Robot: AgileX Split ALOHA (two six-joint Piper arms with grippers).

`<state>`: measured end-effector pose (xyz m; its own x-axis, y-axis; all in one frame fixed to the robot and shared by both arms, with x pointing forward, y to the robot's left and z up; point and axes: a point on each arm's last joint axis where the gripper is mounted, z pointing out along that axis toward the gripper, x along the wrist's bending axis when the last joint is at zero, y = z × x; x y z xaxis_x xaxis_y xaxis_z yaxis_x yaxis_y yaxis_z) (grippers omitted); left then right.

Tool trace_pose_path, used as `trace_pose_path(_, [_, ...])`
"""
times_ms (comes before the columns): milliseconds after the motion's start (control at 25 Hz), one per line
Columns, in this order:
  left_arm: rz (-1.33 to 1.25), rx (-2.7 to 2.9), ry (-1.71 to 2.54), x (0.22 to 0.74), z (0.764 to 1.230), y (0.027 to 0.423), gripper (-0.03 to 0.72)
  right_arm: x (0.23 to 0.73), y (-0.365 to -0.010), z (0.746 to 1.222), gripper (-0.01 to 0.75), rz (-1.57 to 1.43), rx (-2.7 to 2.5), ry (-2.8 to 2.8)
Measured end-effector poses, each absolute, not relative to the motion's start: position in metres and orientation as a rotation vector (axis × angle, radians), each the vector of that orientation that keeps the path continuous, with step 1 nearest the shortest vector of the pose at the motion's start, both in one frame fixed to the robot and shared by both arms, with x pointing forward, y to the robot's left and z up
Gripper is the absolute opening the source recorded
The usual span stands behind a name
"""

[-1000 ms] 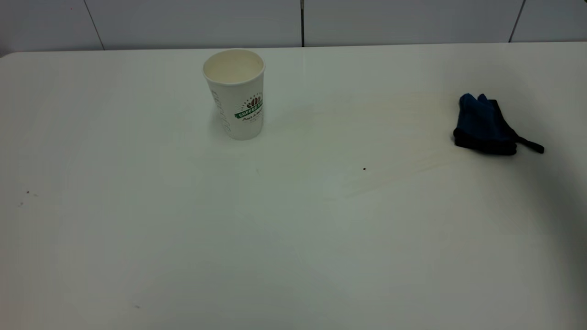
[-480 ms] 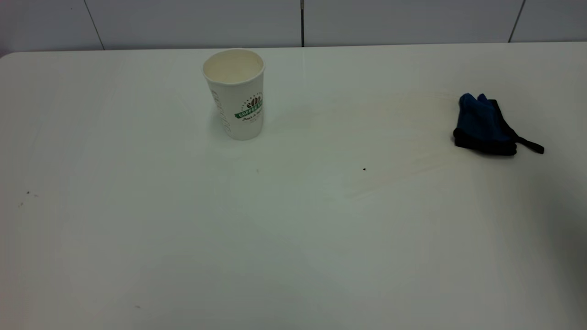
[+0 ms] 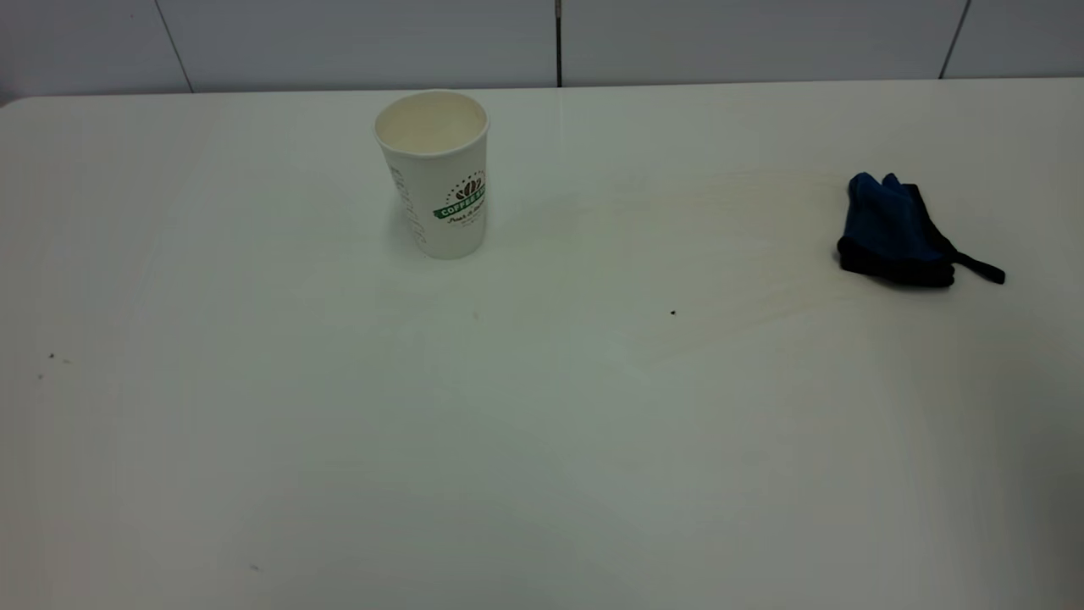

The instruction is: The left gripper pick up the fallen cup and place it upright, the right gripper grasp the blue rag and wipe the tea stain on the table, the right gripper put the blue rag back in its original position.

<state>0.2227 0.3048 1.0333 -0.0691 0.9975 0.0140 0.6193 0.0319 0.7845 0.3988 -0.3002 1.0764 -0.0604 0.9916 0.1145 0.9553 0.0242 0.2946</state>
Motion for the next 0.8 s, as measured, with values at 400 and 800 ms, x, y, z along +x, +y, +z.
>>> trace_pose_path(400, [0.860,1.642,1.747,0.223,1.033,0.305,0.241,0.281,-0.291,1.083,0.688,0.718,1.808,1.867])
trace_pose_path(800, [0.860,1.642,1.747,0.223,1.033,0.305,0.241,0.235,-0.291,1.076,0.672,0.829,1.687,1.667])
